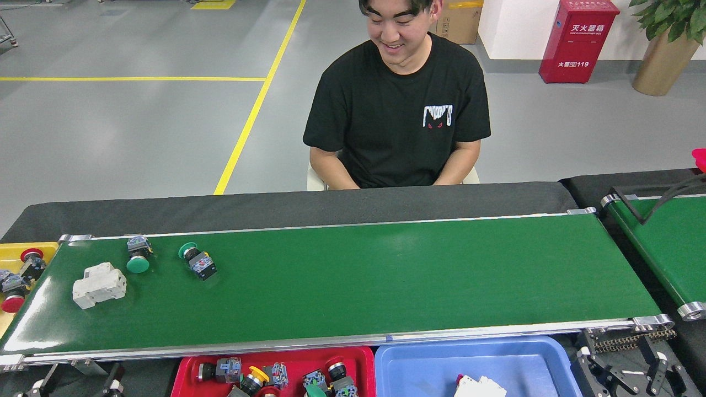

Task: Pick switch part from conveyor to tray

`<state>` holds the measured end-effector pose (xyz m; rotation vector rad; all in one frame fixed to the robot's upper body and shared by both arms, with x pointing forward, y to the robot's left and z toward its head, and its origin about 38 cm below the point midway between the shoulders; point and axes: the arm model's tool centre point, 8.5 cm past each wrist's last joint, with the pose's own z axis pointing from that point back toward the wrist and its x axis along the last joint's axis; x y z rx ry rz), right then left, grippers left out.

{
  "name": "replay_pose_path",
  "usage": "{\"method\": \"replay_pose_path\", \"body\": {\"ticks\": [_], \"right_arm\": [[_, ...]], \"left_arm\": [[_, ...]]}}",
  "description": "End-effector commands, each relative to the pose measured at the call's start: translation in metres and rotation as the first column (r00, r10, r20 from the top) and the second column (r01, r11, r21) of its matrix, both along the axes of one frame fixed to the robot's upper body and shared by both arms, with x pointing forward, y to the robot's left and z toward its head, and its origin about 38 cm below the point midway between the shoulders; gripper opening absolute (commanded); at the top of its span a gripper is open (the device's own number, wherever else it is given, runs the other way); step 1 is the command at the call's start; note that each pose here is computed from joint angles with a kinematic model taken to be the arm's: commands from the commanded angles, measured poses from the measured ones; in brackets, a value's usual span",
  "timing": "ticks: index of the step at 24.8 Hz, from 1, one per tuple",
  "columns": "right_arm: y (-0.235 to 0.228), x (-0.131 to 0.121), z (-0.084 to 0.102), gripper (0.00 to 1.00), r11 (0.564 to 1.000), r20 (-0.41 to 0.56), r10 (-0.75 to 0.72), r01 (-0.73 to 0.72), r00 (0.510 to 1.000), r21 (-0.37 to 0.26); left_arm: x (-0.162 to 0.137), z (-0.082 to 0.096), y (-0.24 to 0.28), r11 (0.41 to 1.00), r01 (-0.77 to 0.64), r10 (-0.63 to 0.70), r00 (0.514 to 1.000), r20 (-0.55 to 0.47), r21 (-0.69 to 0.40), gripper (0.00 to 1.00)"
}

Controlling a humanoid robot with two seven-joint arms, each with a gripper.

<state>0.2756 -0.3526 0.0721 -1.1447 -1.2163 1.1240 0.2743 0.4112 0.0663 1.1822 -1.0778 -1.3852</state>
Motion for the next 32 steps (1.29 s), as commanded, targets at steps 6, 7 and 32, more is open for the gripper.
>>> {"method": "replay_pose_path", "body": {"ticks": [6, 7, 32], "right_arm": [[0.009, -0.005, -0.002, 1.0, 0.997, -0.015, 0.074, -0.075, 0.997, -0.011], [0.009, -0.006, -0.002, 1.0, 0.997, -0.016, 0.076, -0.076, 0.997, -0.011], [0.015, -0.015, -0.008, 0.99, 0.998, 0.011, 0.055, -0.055, 0.998, 0.021]], "left_arm": [[0.072, -0.005, -0.008, 0.999, -0.032, 0.03, 0.997, -0.077, -0.029, 0.99], [0.081, -0.008, -0.011, 0.999, -0.031, 0.028, 0.996, -0.086, -0.035, 0.99], [0.2, -0.022, 0.009, 0.964, -0.26, 0.264, 0.957, -0.119, 0.047, 0.6]]}}
